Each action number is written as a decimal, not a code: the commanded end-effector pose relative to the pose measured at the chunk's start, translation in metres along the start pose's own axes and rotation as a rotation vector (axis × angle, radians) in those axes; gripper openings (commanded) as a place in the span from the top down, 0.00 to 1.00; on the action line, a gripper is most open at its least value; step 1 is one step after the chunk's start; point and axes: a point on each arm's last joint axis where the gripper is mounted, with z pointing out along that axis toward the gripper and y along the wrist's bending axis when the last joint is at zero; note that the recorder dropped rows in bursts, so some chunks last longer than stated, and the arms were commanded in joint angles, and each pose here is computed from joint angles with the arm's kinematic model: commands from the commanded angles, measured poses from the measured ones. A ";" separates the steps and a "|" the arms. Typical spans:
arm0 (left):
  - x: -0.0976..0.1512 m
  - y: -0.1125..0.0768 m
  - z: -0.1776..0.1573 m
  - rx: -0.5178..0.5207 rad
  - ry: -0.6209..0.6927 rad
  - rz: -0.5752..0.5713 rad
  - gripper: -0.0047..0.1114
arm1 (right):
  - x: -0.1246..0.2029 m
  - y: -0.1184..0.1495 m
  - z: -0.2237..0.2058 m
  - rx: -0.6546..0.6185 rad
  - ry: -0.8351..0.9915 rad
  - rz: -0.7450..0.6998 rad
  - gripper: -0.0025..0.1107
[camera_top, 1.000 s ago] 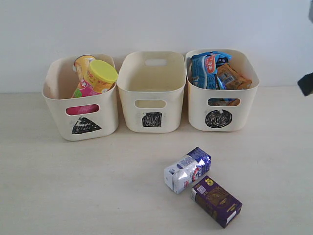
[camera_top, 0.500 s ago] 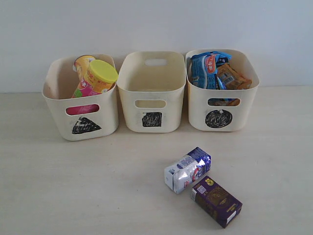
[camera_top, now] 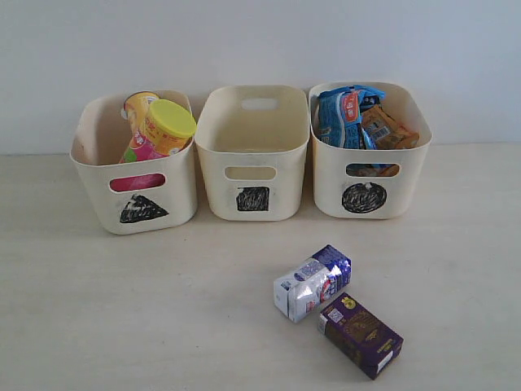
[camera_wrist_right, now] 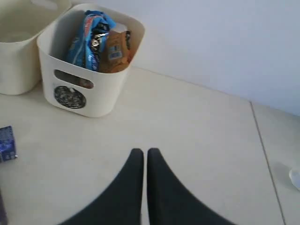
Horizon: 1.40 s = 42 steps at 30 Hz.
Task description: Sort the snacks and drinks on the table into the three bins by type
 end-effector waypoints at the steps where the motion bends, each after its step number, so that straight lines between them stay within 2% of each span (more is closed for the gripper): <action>1: -0.001 0.000 0.000 -0.002 -0.010 -0.012 0.93 | 0.030 0.002 -0.007 0.079 -0.028 0.001 0.98; 7: -0.001 0.000 0.000 -0.002 -0.010 -0.012 0.93 | 0.060 0.011 -0.014 0.111 -0.133 -0.012 0.98; 17: -0.001 0.000 0.000 -0.002 -0.010 -0.012 0.93 | 0.101 0.025 -0.016 0.108 -0.175 0.030 0.98; 22: -0.001 0.000 0.000 -0.002 -0.010 -0.012 0.93 | 0.121 0.031 -0.009 0.123 -0.246 0.042 0.98; 25: -0.001 0.000 0.000 -0.002 -0.010 -0.012 0.93 | 0.143 0.038 0.005 0.109 -0.229 0.076 0.98; 32: -0.001 0.000 0.000 -0.002 -0.010 -0.012 0.93 | 0.144 0.038 0.006 0.096 -0.257 0.229 0.98; 42: -0.001 0.000 0.000 -0.002 -0.010 -0.012 0.93 | 0.154 0.041 0.008 0.072 -0.145 0.251 0.98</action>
